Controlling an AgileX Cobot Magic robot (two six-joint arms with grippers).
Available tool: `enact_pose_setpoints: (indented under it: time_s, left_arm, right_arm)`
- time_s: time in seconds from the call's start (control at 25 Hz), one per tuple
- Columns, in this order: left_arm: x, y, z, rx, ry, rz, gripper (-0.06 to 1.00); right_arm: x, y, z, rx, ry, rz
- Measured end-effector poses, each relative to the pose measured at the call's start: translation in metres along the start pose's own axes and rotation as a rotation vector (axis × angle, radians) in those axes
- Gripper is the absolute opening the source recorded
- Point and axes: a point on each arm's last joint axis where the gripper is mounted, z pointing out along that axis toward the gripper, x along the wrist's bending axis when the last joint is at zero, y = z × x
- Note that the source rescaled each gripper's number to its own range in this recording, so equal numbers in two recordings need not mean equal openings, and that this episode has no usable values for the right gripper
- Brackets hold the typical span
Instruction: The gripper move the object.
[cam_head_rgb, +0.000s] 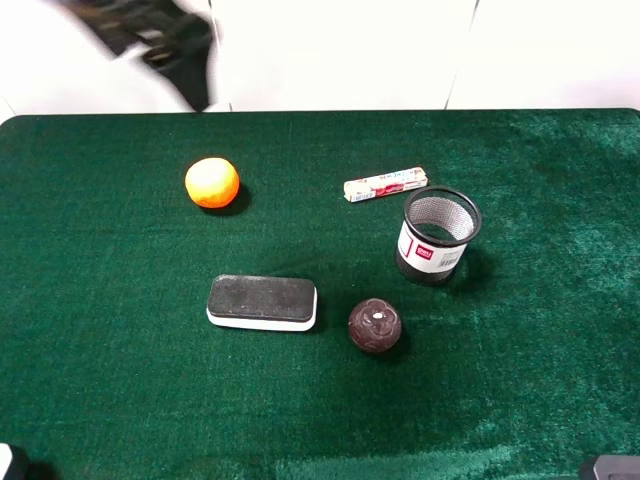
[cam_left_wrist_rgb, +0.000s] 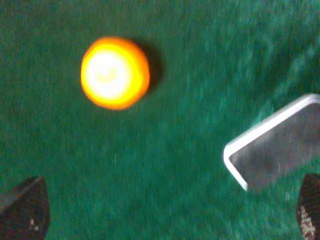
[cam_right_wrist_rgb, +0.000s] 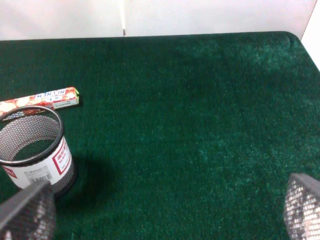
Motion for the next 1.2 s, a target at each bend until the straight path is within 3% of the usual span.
enact_pose_setpoints:
  time_s: [0.24,0.56,0.92,1.2]
  left_arm:
    - [0.011,-0.092,-0.019,-0.019,0.039,-0.131,1.00]
    - [0.004,-0.194,-0.015,-0.095,0.045,-0.225,1.00]
    - [-0.014,-0.249,0.012,-0.133,-0.039,-0.252,1.00]
    - [-0.010,-0.249,0.019,-0.203,-0.006,-0.288,1.00]
  right_arm:
    - [0.000,0.000,0.000,0.000,0.000,0.000]
    - [0.000,0.000,0.000,0.000,0.000,0.000]
    - [0.000,0.000,0.000,0.000,0.000,0.000]
    - [0.000,0.000,0.000,-0.001,0.000,0.000]
